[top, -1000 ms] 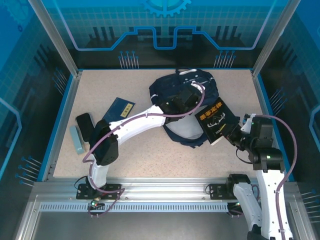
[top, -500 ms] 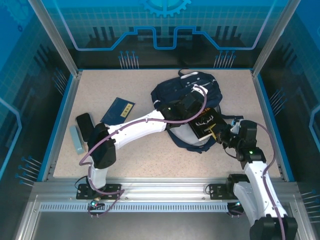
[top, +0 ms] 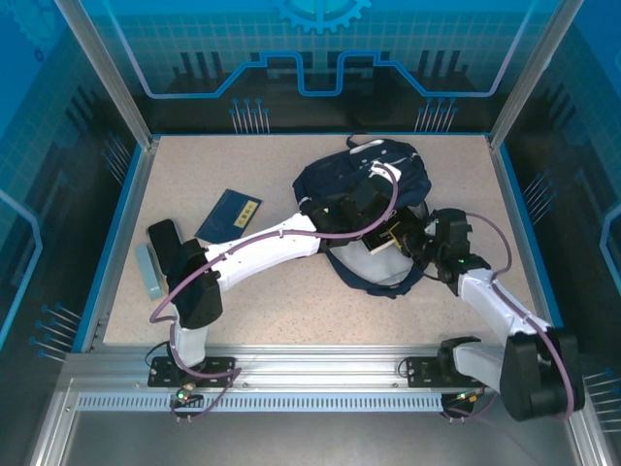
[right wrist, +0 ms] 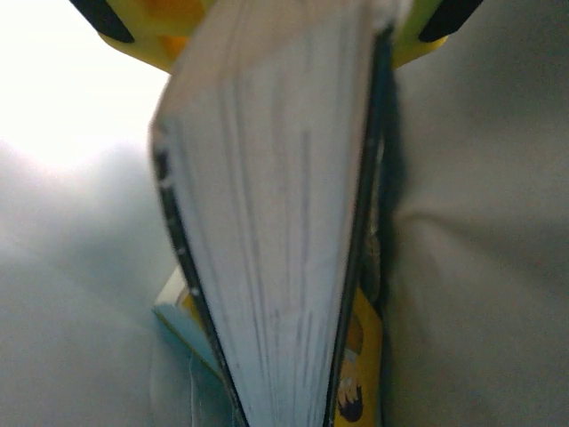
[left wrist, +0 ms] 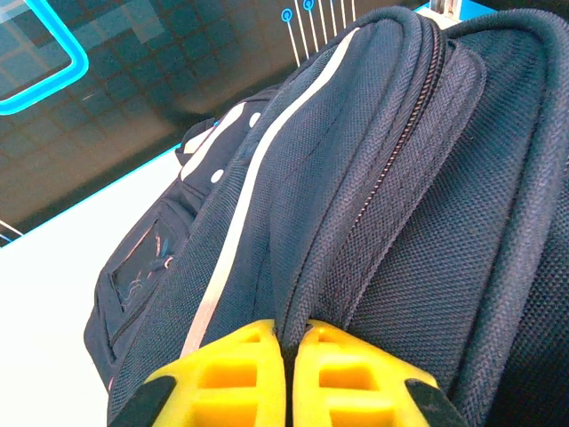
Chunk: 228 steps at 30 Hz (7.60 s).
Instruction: Pack books, pencil case, and school supplies into a backpack
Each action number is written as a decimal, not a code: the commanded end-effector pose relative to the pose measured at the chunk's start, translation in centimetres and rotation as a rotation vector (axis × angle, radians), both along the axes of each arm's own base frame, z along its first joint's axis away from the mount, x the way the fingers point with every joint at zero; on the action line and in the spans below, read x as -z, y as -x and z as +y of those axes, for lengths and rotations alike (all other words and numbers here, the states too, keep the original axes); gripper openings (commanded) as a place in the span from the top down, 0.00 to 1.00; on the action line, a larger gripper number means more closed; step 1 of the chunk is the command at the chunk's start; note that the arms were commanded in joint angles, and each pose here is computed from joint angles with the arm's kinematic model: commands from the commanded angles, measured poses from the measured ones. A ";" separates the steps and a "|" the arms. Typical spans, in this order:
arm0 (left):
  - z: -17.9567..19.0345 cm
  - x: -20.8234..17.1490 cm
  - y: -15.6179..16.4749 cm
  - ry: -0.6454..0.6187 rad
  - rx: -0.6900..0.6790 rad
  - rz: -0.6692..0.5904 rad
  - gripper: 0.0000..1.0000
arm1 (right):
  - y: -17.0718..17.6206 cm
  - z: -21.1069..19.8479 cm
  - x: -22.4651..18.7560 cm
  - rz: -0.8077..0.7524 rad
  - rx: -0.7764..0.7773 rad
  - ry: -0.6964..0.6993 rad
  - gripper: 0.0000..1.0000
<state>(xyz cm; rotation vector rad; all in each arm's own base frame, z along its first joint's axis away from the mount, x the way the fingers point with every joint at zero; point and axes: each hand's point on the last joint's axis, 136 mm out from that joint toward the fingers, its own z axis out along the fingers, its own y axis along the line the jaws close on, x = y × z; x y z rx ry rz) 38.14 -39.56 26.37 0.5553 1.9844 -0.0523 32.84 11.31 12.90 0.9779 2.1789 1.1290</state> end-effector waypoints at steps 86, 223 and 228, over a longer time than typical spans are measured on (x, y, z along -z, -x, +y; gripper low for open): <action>33.8 21.7 -3.2 0.505 -0.907 0.694 0.01 | 3.2 0.0 -4.2 -0.027 -0.235 0.512 0.00; 31.6 26.3 15.2 0.525 -0.789 1.053 0.69 | 7.0 31.1 3.5 0.067 -1.121 0.484 0.68; 31.8 26.0 15.0 0.521 -0.794 1.039 0.69 | 6.5 29.9 3.6 0.071 -1.069 0.537 0.73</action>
